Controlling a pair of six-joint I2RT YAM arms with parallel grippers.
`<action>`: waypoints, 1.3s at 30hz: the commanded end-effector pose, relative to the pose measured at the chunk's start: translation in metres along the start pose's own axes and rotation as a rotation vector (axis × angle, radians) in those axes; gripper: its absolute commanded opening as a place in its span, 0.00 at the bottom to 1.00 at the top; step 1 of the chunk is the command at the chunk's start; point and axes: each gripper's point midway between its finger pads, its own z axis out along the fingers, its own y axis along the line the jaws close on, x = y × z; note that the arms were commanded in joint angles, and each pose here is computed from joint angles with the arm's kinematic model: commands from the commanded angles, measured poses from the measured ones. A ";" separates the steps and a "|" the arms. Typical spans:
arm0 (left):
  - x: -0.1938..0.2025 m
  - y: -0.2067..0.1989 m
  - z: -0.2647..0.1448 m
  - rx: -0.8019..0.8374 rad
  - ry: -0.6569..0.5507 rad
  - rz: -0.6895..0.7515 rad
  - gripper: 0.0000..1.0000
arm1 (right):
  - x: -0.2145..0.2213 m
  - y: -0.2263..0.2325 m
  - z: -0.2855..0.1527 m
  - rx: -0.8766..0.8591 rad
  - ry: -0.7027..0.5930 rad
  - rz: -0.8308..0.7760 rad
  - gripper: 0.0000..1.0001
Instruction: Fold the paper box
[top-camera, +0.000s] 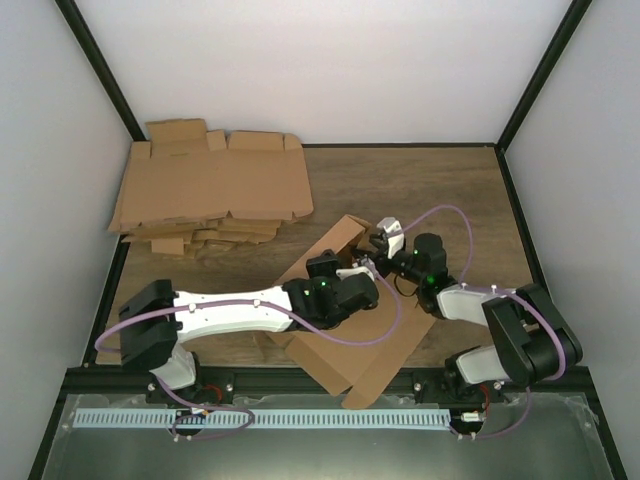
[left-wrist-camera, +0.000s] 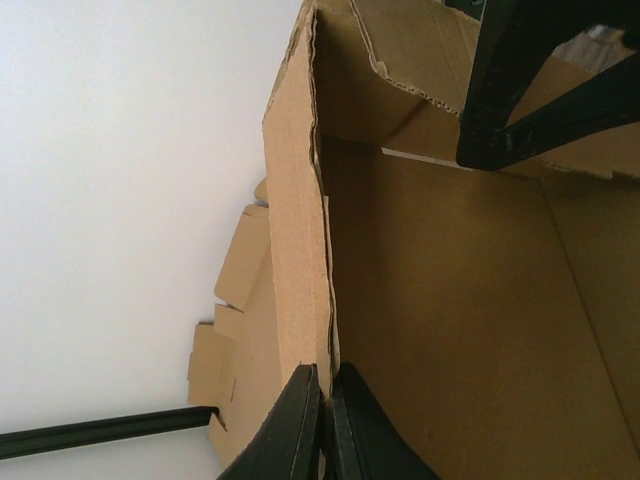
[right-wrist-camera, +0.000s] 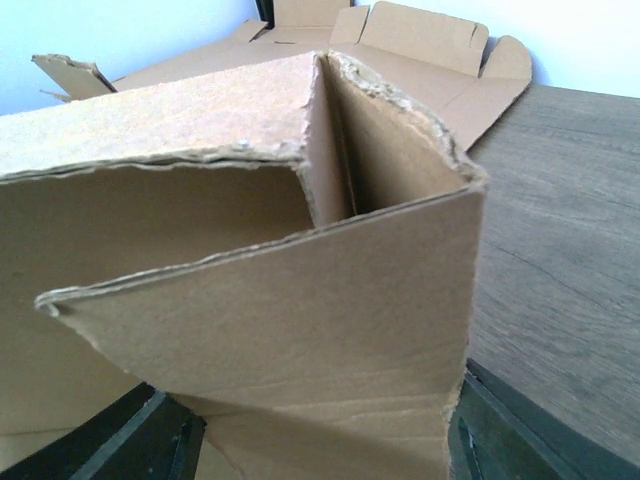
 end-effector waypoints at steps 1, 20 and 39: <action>0.002 -0.004 -0.003 0.068 -0.045 -0.005 0.04 | -0.018 0.002 0.010 -0.032 -0.024 -0.039 0.61; 0.012 -0.011 0.002 0.094 -0.023 -0.009 0.04 | -0.022 0.021 -0.010 -0.053 -0.070 -0.008 1.00; 0.013 -0.011 0.000 0.097 -0.024 -0.013 0.04 | -0.017 -0.027 -0.025 0.137 -0.110 0.130 0.93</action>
